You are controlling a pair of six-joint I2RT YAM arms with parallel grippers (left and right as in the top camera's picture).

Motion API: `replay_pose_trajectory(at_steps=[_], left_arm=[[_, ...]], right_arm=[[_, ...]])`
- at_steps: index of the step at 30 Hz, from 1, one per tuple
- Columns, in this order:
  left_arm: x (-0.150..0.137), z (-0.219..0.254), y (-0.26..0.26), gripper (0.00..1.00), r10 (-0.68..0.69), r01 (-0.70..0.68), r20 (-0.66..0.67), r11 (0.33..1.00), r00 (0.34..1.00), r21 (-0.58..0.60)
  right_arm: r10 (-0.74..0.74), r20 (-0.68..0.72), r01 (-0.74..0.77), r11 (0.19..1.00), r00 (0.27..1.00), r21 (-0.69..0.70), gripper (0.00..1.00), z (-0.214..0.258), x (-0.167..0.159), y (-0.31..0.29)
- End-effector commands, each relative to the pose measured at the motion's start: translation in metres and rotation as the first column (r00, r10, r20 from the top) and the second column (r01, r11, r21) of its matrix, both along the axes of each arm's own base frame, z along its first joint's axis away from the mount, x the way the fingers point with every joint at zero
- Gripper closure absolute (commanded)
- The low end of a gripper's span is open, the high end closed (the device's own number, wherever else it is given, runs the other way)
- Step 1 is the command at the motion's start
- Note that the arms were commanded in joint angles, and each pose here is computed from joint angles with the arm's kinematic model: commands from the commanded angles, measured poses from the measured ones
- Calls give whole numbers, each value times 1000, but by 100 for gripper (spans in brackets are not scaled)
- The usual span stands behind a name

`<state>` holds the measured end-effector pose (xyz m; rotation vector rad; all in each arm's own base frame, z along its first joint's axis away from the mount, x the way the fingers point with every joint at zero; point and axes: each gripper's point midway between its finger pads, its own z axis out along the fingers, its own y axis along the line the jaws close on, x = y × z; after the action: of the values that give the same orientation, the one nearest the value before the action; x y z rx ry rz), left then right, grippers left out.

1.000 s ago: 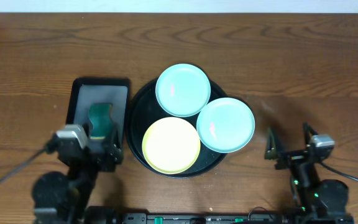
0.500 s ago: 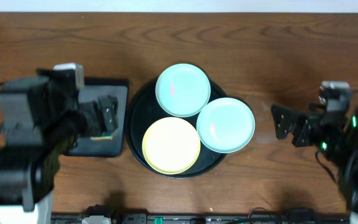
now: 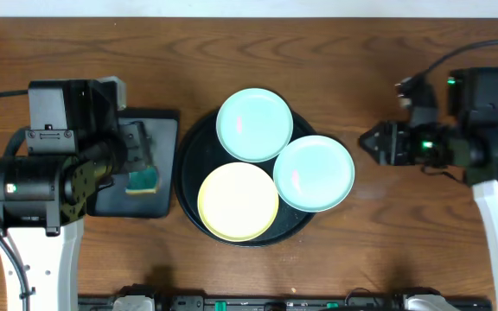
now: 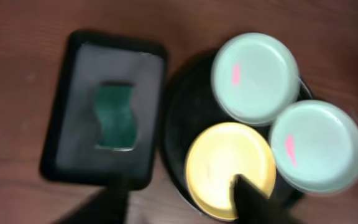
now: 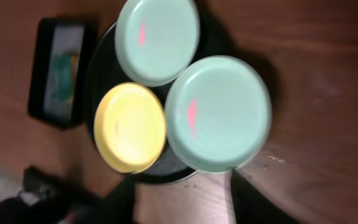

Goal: Clean dirty plates on tray and stack at the side
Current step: 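Move left gripper over the sponge basin and right gripper to the right mint plate rim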

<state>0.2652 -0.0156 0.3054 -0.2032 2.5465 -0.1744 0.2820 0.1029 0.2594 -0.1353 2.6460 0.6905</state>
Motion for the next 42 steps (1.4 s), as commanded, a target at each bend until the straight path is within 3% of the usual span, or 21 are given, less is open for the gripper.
replay_pose_trajectory(at_steps=[1,3,4,10,15,18,25,29,34,39,40,42], left_arm=[[-4,-3,39,65,249,-247,-5,964,969,101],[-10,-11,48,65,277,-269,-32,950,960,157],[-14,-20,49,58,289,-275,-66,947,955,163],[-16,-40,49,44,306,-283,-126,944,944,171],[-15,-50,47,43,303,-273,-172,946,937,175],[-13,-55,41,39,282,-255,-202,955,938,150],[-1,-66,40,39,236,-197,-237,965,942,174],[8,-85,40,38,207,-152,-307,969,929,194],[27,-117,37,37,137,-57,-405,977,904,204],[36,-132,33,37,113,-31,-441,982,890,189],[36,-133,35,28,115,-29,-442,980,889,196],[36,-132,36,26,121,-31,-440,978,890,207]], right_arm=[[103,-23,-104,994,994,-32,69,-8,-4,28],[94,-62,-101,988,994,-120,67,-25,-3,39],[89,-78,-103,974,993,-201,63,-38,-2,49],[180,-110,-208,909,978,-361,54,-80,3,88],[155,-160,-212,866,975,-453,59,-118,11,99],[87,-170,-164,838,982,-520,55,-132,21,84],[-93,-150,8,873,984,-489,47,-112,42,24],[-175,-234,43,876,957,-480,46,-113,30,-7],[-219,-296,51,873,930,-484,57,-129,20,-23],[-215,-305,46,877,928,-478,62,-149,17,-21],[-214,-302,48,878,929,-477,63,-154,18,-21],[-214,-295,52,879,931,-474,65,-162,19,-21]])
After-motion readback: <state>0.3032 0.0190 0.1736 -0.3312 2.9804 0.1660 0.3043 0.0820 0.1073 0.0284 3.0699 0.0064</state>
